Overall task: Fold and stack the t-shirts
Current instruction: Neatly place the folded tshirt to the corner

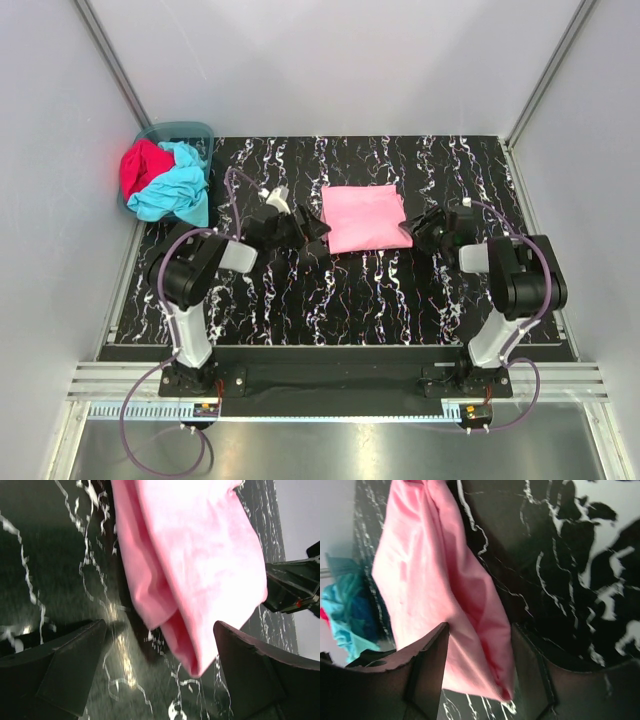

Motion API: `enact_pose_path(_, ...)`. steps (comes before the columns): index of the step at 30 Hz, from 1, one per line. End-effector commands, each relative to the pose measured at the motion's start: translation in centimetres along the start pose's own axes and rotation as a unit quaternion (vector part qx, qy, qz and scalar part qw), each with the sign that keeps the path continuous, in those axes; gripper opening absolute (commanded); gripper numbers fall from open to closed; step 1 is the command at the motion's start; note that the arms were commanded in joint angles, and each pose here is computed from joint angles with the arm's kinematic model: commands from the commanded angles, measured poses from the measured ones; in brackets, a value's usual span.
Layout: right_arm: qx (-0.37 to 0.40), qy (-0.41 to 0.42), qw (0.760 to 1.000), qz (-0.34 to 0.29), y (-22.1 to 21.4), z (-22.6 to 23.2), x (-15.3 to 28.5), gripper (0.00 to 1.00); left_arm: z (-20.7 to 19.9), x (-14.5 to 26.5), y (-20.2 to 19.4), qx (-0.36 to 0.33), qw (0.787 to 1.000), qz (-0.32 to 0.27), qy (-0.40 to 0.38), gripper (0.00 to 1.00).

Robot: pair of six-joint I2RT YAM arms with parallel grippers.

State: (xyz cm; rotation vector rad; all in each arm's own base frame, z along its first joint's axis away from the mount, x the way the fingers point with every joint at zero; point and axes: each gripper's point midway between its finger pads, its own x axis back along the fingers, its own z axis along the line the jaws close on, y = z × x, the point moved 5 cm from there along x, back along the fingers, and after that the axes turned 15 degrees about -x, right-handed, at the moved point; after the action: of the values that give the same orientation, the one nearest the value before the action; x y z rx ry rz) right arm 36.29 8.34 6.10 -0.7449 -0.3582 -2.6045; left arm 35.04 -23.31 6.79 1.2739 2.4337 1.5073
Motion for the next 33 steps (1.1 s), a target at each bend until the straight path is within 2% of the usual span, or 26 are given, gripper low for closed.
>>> enact_pose_path(1,-0.019,0.025,0.999,0.003,0.0,-0.2,-1.5,0.61,-0.1,-1.4,1.1,0.000,1.000,-0.005,-0.019,0.99)
enact_pose_path(11,-0.046,0.040,0.998,0.029,-0.2,-0.6,-4.2,0.60,0.1,-4.8,2.0,0.016,0.999,0.005,-0.041,0.99)
enact_pose_path(22,-0.046,0.053,0.997,0.041,-0.4,0.3,-4.8,0.59,-0.7,-5.9,2.1,0.019,0.998,0.010,-0.062,0.99)
enact_pose_path(25,-0.042,0.057,0.996,0.049,-0.9,0.8,-5.1,0.56,-1.1,-5.9,2.3,0.017,0.997,0.010,-0.070,0.91)
enact_pose_path(30,-0.035,0.059,0.996,0.057,-1.3,1.4,-5.2,0.52,-1.8,-6.2,2.5,0.016,0.996,0.017,-0.089,0.64)
enact_pose_path(32,-0.032,0.062,0.996,0.059,-1.3,1.9,-5.2,0.52,-2.5,-6.5,2.4,0.011,0.995,0.024,-0.094,0.60)
enact_pose_path(33,-0.030,0.063,0.996,0.061,-1.3,2.1,-5.1,0.50,-2.7,-6.6,2.4,0.009,0.995,0.027,-0.095,0.53)
